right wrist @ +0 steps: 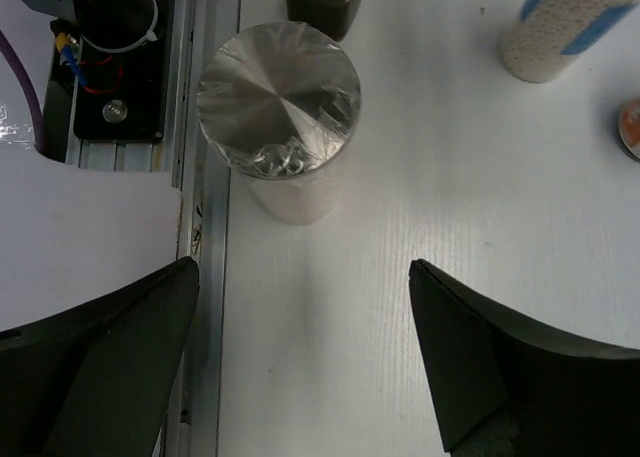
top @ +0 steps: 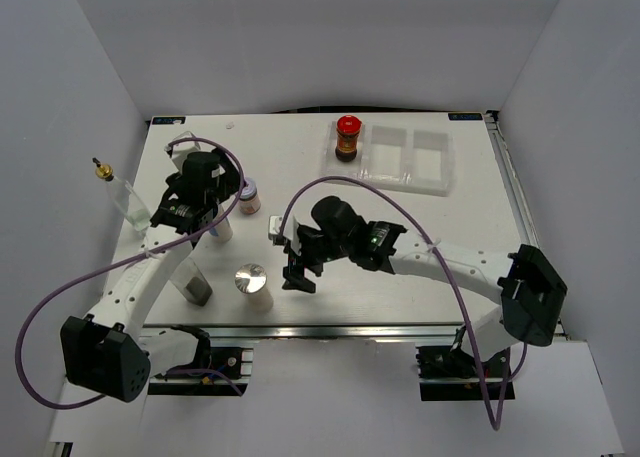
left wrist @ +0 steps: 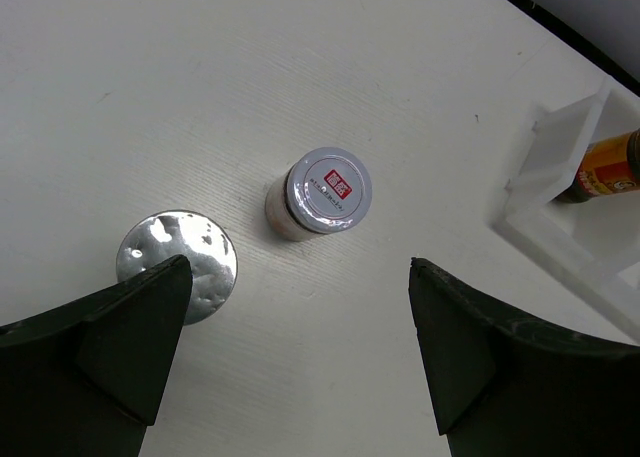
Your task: Organize the condiment bottles
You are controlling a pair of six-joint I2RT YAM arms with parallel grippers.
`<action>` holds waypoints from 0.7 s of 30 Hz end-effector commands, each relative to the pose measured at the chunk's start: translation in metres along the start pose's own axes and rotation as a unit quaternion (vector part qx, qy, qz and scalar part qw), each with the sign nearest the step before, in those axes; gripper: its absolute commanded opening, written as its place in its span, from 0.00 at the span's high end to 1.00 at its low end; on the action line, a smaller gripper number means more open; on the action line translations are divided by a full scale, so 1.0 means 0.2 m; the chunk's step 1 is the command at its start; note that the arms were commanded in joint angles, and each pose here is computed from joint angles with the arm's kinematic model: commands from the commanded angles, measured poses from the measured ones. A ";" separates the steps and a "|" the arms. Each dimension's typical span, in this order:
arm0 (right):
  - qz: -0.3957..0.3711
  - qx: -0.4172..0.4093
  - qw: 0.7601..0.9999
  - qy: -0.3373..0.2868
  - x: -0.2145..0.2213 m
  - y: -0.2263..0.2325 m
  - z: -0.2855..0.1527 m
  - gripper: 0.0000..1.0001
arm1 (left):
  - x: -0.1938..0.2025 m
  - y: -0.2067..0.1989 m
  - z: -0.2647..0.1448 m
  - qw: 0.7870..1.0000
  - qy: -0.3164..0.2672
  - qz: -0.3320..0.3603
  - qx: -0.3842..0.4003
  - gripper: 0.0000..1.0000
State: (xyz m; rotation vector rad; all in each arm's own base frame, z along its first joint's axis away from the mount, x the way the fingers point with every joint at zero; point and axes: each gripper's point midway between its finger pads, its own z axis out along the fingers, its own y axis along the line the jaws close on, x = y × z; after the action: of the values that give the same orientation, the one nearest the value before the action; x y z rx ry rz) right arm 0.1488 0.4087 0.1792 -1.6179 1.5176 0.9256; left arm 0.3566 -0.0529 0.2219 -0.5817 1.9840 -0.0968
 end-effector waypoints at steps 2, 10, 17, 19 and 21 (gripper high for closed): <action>0.001 -0.024 1.000 -0.012 -0.01 0.09 0.14 0.11 | -0.03 -0.01 -0.04 1.000 -0.012 0.001 0.010 0.02; -0.001 -0.029 0.998 -0.053 -0.07 0.10 0.38 0.11 | -0.04 0.00 -0.05 1.000 -0.016 -0.002 0.011 0.02; 0.021 -0.008 0.993 -0.118 -0.12 0.06 0.54 0.11 | -0.04 0.01 -0.07 1.000 -0.021 -0.007 0.012 0.02; 0.037 -0.008 0.988 -0.153 -0.16 0.06 0.55 0.13 | -0.04 0.01 -0.07 1.000 -0.022 -0.009 0.009 0.02; 0.043 -0.003 0.984 -0.170 -0.20 0.05 0.55 0.24 | -0.04 0.02 -0.07 1.000 -0.020 -0.007 0.007 0.02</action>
State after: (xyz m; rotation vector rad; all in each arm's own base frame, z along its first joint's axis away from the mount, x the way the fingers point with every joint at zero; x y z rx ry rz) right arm 0.1289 0.5035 0.1162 -1.4874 1.4784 1.1007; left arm 0.3507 -0.0508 0.2265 -0.5803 1.9643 -0.1053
